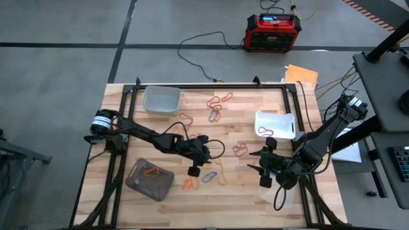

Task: Sort rubber bands into baskets
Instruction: Put the yellow rubber band into the gray bin

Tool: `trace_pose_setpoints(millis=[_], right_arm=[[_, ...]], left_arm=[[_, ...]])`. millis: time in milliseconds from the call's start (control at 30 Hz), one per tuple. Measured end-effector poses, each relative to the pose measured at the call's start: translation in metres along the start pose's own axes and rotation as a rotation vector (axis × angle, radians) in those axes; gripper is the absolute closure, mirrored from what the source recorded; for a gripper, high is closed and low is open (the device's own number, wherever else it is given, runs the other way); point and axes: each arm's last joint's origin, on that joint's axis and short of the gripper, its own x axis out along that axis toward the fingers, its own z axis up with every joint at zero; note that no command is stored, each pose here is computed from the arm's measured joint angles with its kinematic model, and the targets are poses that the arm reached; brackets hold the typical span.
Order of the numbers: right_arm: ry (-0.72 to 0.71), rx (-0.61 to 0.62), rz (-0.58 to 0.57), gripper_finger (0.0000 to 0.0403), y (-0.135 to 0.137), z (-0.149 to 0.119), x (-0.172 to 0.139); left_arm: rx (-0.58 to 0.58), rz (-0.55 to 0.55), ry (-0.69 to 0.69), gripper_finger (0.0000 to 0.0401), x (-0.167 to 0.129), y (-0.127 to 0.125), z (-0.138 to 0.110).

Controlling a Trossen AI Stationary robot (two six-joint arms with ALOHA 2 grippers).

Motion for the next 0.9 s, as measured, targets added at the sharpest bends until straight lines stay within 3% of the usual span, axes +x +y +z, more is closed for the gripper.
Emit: trace_pose_setpoints(millis=[267, 500, 733, 900], right_arm=[[-0.001, 0.001, 0.001, 0.0202, 0.0, 0.0, 0.0], [-0.001, 0.001, 0.001, 0.0202, 0.0, 0.0, 0.0], [-0.001, -0.001, 0.001, 0.0202, 0.0, 0.0, 0.0], [-0.001, -0.001, 0.001, 0.0202, 0.0, 0.0, 0.0]], left_arm=[[-0.015, -0.011, 0.073, 0.0224, 0.013, -0.002, -0.015], [-0.016, -0.018, 0.121, 0.0197, 0.024, -0.003, -0.026], [-0.018, -0.028, 0.136, 0.0233, 0.032, -0.003, -0.033], [-0.012, -0.022, 0.141, 0.0326, 0.033, -0.004, -0.034]])
